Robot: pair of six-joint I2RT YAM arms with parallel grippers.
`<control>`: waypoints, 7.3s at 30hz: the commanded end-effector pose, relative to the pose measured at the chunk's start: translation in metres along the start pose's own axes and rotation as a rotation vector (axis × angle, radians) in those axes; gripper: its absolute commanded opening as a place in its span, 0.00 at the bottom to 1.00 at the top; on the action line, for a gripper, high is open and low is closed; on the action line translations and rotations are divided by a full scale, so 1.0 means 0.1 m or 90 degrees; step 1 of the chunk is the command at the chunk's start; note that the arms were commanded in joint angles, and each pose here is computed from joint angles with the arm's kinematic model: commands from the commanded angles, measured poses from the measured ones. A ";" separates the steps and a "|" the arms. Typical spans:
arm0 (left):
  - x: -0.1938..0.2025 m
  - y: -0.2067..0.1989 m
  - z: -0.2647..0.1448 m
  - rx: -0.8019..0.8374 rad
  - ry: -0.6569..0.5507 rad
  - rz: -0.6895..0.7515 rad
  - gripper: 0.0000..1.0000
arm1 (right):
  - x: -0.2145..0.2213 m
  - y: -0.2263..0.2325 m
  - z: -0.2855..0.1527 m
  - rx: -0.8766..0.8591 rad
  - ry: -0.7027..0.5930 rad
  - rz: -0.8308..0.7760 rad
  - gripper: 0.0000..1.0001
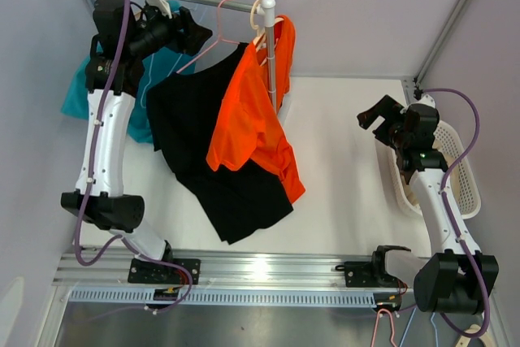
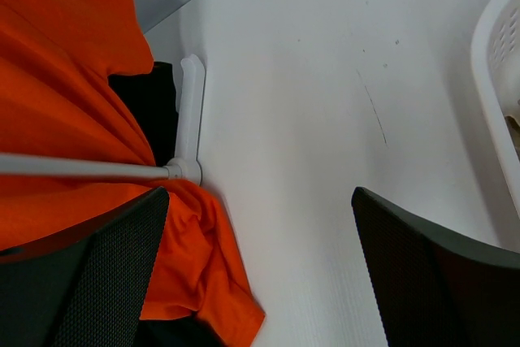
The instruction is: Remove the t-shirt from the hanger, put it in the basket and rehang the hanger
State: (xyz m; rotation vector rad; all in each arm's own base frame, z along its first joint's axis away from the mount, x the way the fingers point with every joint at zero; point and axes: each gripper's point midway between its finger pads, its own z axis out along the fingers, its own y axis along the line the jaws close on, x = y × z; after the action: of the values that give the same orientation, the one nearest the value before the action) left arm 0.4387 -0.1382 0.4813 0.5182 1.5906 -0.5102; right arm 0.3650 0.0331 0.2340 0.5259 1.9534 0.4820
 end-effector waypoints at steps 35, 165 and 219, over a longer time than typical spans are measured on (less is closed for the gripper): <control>-0.70 -0.04 -0.33 -0.119 -0.074 0.005 0.01 | -0.15 0.14 -0.03 -0.024 -0.030 -0.020 0.99; 0.12 -0.47 -2.29 -0.383 -0.148 -0.253 0.01 | -0.18 0.71 -1.36 0.195 -0.021 -0.255 0.00; -0.41 -0.81 -1.42 -0.140 -0.212 -0.189 0.01 | 0.81 3.21 -2.12 -0.721 0.086 -0.419 0.49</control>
State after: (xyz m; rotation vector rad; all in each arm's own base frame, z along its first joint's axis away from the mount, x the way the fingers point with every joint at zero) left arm 0.2841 -0.1154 0.4996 0.0000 1.4857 -0.5748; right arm 0.1804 0.3239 0.3966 -0.8949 1.6777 1.1111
